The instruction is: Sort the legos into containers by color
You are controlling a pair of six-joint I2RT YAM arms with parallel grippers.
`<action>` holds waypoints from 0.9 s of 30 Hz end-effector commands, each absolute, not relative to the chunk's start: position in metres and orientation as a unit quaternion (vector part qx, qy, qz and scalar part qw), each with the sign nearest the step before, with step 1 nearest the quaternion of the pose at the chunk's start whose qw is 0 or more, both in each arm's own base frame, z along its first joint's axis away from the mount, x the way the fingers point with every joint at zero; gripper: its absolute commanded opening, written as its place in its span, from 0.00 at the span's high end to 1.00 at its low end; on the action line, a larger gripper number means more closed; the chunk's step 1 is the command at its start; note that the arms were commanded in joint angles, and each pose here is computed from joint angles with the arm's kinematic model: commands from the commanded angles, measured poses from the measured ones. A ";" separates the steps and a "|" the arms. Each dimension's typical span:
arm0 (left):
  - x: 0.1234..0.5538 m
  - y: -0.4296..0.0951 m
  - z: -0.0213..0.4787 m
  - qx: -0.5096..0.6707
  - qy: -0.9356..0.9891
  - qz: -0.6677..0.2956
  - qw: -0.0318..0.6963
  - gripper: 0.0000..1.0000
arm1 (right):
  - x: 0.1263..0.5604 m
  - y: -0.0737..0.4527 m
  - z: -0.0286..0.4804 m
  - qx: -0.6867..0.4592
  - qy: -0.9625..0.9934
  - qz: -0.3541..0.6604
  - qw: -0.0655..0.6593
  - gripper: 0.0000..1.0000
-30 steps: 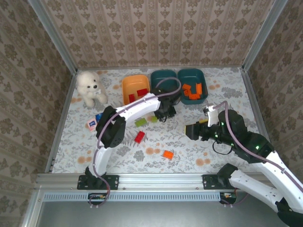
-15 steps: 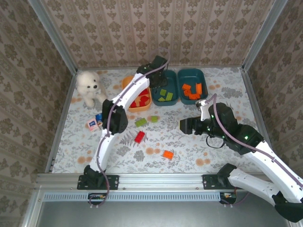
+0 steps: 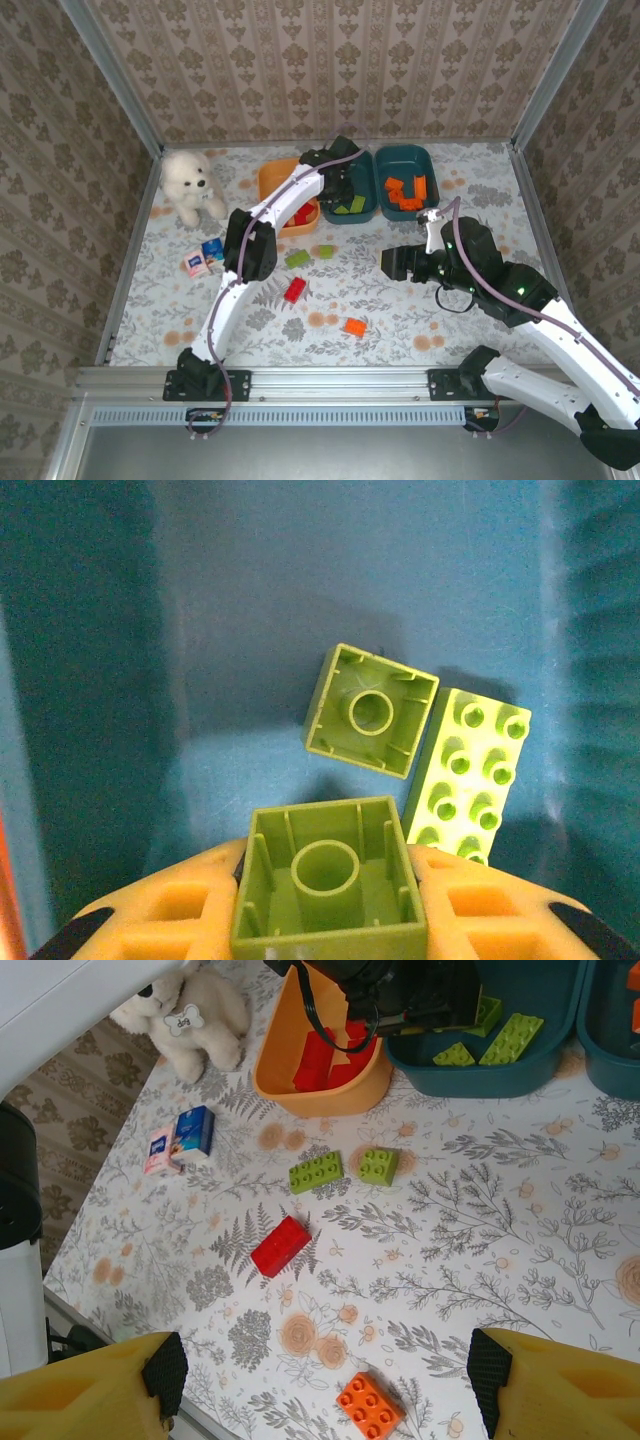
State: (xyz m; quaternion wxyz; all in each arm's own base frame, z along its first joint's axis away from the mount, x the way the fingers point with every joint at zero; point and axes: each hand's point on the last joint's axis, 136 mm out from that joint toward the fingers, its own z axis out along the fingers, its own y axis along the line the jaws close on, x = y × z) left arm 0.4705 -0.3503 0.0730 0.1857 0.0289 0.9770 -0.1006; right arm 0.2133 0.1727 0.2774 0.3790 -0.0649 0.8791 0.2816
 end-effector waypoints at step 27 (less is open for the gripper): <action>0.452 -0.314 0.270 -0.008 0.930 -0.185 0.318 0.33 | 0.240 0.182 0.316 -0.092 0.875 0.257 0.400 0.22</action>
